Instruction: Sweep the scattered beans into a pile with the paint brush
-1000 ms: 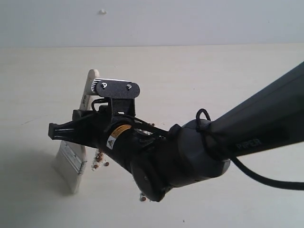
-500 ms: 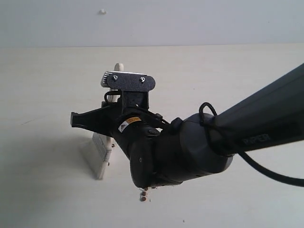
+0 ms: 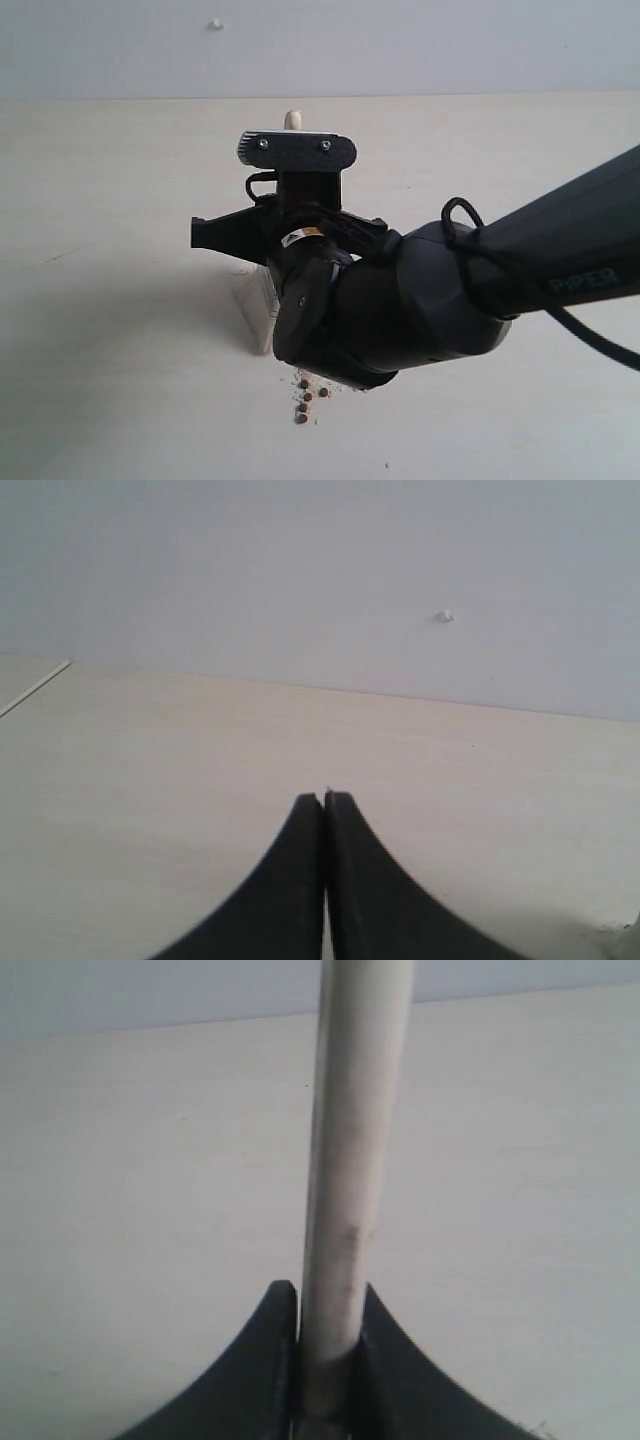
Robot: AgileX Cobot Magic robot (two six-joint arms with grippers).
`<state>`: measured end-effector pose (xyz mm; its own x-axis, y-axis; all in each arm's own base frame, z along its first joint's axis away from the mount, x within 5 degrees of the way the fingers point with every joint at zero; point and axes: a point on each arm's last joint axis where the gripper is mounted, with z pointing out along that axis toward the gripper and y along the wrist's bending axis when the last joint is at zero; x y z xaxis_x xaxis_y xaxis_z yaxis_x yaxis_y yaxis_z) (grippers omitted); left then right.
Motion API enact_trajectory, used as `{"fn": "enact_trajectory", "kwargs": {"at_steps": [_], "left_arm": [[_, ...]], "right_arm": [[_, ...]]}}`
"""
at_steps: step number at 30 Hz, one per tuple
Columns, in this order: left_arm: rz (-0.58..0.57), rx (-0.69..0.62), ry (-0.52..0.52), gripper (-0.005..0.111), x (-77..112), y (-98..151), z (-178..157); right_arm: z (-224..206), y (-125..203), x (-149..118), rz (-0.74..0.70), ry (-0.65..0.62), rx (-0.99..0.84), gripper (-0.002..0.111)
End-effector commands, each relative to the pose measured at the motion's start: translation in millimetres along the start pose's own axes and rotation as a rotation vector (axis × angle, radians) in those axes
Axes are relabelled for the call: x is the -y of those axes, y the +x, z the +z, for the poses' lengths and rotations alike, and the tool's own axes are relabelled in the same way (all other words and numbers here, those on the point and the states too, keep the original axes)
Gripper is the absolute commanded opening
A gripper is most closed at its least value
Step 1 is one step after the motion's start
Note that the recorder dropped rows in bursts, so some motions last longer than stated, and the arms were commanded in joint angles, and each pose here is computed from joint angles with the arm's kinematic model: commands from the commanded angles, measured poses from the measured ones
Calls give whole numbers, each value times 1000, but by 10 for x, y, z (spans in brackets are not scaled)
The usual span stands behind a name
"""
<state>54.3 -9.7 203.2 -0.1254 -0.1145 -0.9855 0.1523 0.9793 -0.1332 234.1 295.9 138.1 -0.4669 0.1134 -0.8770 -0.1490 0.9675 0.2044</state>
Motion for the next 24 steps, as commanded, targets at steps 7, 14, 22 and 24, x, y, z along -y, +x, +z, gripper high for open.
{"fn": "enact_trajectory", "kwargs": {"at_steps": [7,14,22,24], "left_arm": [[-11,5,8,0,4,3,-4],[-11,5,8,0,4,3,-4],[-11,5,8,0,4,3,-4],[-11,5,8,0,4,3,-4]], "right_arm": [[-159,-121,-133,-11,-67,56,0],[-291,-217,-306,104,-210,113,0],[-156,-99,-243,231,-158,201,0],[-83,-51,-279,282,-159,194,0]]}}
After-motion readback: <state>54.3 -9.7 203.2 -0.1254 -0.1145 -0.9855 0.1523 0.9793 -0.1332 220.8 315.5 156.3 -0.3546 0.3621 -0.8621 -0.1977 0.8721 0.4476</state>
